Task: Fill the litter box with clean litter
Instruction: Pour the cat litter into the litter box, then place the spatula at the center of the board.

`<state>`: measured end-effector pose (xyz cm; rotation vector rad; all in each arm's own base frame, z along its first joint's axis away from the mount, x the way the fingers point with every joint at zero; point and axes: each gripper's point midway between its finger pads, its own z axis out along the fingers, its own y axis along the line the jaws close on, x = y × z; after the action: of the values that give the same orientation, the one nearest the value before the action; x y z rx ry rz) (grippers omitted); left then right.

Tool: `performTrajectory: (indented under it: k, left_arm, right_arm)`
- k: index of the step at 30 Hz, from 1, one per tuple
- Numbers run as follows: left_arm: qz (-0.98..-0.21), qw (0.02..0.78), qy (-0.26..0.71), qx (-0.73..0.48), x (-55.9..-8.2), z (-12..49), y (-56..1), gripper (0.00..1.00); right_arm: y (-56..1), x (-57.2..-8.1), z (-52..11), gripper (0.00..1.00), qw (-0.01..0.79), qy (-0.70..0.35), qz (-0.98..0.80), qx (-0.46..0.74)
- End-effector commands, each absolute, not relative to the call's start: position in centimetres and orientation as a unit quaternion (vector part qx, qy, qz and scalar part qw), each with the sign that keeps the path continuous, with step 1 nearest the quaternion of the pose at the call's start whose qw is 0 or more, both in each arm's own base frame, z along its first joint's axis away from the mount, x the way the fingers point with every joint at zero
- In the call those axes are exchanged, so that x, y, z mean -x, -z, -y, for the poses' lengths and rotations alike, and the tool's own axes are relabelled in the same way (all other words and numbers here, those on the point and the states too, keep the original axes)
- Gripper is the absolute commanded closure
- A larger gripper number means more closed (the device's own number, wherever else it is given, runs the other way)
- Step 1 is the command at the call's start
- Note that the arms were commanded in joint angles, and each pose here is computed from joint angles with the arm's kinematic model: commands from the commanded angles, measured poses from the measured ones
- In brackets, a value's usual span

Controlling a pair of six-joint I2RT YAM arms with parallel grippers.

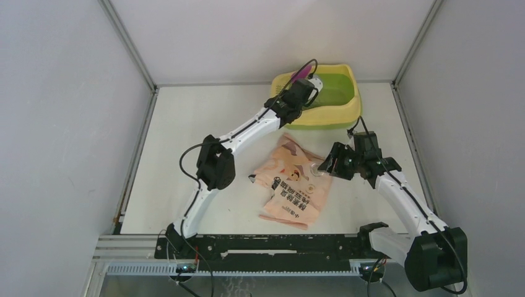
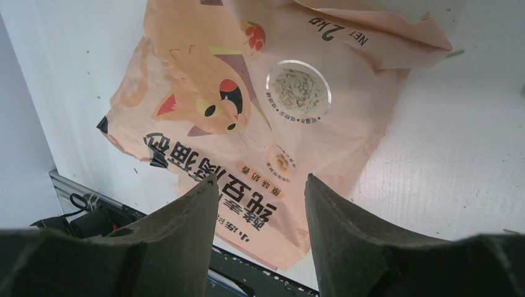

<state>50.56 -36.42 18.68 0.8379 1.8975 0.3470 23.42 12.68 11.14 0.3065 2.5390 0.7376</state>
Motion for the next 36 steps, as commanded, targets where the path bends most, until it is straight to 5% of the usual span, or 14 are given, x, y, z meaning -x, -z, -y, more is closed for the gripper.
performTrajectory:
  k: [1,9,19,27,36]
  left_arm:
    - [-0.794,0.539,-0.086,-0.269,-49.7,34.1,-25.4,0.97]
    - [-0.834,0.536,0.099,-0.089,-42.7,24.0,-29.4,0.97]
    - [-0.852,0.468,0.224,0.066,-36.0,14.4,-21.3,0.89]
    - [-0.823,0.426,0.353,0.127,-38.6,13.3,-17.0,0.9]
    - [-0.886,0.328,0.296,0.141,-42.2,10.7,-11.5,0.91]
  right_arm:
    - [-12.1,-24.1,-12.9,0.39,0.261,-0.286,-0.917,-0.099]
    - [-13.9,-23.5,-12.7,0.39,0.278,-0.29,-0.911,-0.096]
    - [-14.6,-22.5,-12.3,0.39,0.283,-0.281,-0.912,-0.097]
    - [-14.8,-21.6,-12.6,0.39,0.279,-0.28,-0.913,-0.101]
    - [-14.6,-21.2,-12.8,0.39,0.276,-0.272,-0.917,-0.094]
